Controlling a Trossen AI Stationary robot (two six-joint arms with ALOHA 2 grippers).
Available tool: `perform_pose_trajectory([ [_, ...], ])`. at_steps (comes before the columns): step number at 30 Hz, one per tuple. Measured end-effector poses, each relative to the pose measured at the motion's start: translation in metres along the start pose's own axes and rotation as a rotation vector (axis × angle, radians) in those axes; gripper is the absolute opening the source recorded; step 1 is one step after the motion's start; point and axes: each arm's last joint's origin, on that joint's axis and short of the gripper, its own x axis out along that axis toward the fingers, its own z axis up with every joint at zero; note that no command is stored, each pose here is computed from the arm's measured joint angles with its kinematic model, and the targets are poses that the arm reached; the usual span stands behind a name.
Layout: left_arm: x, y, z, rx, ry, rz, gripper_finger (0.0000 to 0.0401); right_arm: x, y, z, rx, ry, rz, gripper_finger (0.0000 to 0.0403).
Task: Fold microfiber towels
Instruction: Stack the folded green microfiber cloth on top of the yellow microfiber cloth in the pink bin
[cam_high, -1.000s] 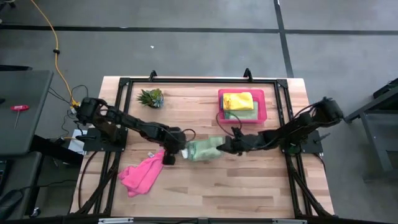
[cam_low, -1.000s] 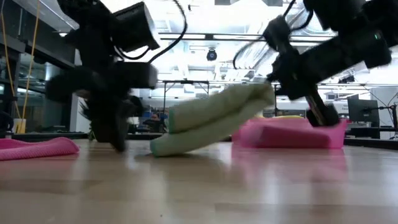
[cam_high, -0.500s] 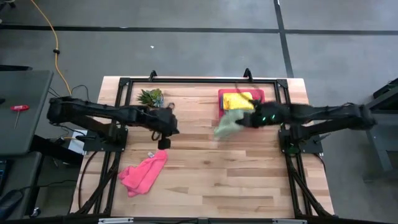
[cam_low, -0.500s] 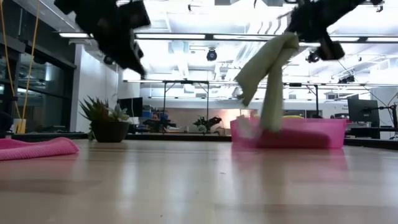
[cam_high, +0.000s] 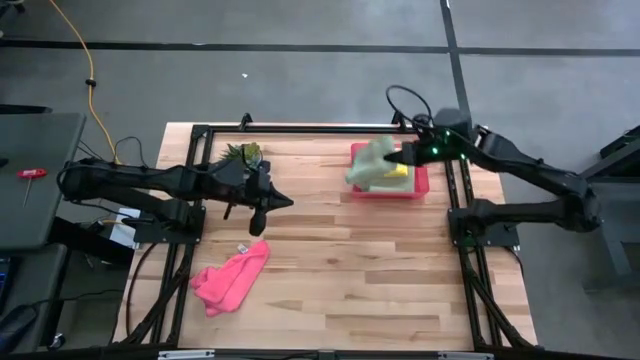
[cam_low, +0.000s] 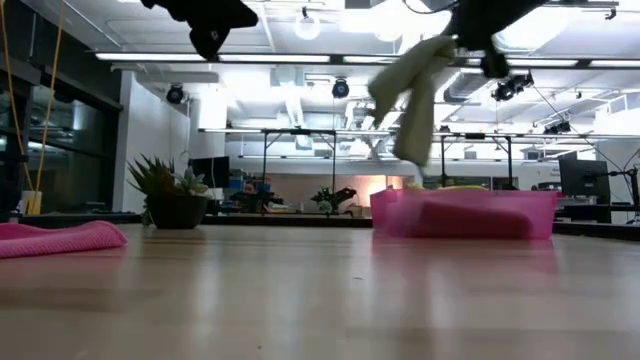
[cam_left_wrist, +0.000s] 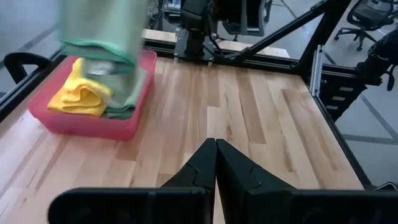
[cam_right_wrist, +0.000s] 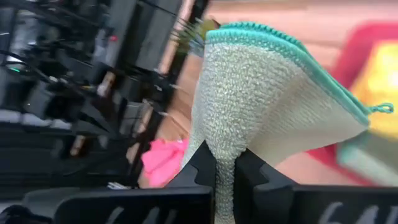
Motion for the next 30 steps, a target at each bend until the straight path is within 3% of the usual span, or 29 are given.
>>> perform_pose_trajectory([
  [5,0.003,0.000,-0.002,-0.020,0.019,0.004,0.0000,0.013,-0.005,0.028,-0.079,-0.020,0.069,0.0000],
  [10,0.002,0.001,-0.003,-0.038,0.033,0.006,0.0000,0.010,-0.035,0.035,-0.196,-0.020,-0.037,0.0000],
  [20,0.002,0.001,-0.006,-0.064,0.059,0.010,0.0000,0.017,-0.138,0.005,0.042,0.083,-0.273,0.0000],
  [30,0.002,0.001,-0.006,-0.063,0.059,0.013,0.0000,0.011,-0.160,-0.001,0.169,0.017,-0.504,0.0000],
])
